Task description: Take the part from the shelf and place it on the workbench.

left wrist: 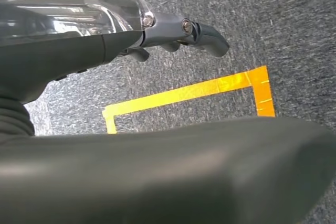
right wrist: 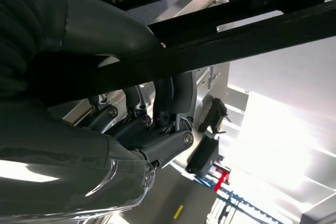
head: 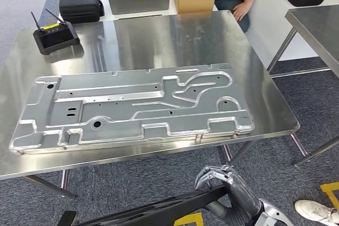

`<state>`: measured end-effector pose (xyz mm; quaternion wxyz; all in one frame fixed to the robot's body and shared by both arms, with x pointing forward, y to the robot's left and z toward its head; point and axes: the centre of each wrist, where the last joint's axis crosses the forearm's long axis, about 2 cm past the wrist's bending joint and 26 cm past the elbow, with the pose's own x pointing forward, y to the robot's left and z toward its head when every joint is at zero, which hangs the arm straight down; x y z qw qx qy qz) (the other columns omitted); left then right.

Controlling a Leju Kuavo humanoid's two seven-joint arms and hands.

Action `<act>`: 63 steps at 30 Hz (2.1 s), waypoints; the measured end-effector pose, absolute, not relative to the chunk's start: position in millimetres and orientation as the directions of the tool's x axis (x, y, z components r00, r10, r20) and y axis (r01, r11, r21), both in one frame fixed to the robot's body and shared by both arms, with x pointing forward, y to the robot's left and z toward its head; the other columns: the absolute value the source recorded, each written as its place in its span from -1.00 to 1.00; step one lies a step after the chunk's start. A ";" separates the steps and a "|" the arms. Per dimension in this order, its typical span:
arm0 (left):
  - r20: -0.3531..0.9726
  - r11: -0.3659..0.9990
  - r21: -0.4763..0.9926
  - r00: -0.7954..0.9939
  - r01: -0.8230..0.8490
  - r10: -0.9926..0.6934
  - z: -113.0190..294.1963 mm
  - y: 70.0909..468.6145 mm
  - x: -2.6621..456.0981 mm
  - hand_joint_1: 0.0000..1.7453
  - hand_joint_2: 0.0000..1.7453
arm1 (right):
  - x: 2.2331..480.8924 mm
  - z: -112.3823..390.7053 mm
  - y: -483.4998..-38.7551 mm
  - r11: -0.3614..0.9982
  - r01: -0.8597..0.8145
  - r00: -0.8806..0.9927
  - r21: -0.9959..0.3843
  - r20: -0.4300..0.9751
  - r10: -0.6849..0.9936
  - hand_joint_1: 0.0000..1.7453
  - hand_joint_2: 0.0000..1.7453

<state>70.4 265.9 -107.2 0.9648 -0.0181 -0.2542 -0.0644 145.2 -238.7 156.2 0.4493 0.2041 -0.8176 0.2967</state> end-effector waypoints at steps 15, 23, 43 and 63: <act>0.498 0.995 -0.010 0.863 0.103 -0.085 -108.2 266.1 64.4 -1.00 1.00 | 146.9 184.1 -308.1 0.774 -0.403 -0.594 -0.488 0.783 0.185 1.00 1.00; 0.491 0.996 -0.014 0.868 0.088 -0.070 -109.3 266.4 57.0 -1.00 1.00 | 146.2 209.8 -350.3 0.772 -0.290 -0.606 -0.565 0.733 0.308 1.00 1.00; 0.495 0.996 -0.024 0.867 0.088 -0.065 -109.2 262.7 56.3 -1.00 1.00 | 152.4 271.4 -435.3 0.568 0.102 -0.481 -0.816 0.460 0.747 1.00 1.00; 0.502 0.985 -0.039 0.856 0.168 -0.126 -105.5 257.7 77.6 -1.00 1.00 | 190.4 293.4 -522.6 0.173 0.206 -0.050 -0.963 0.166 0.985 1.00 1.00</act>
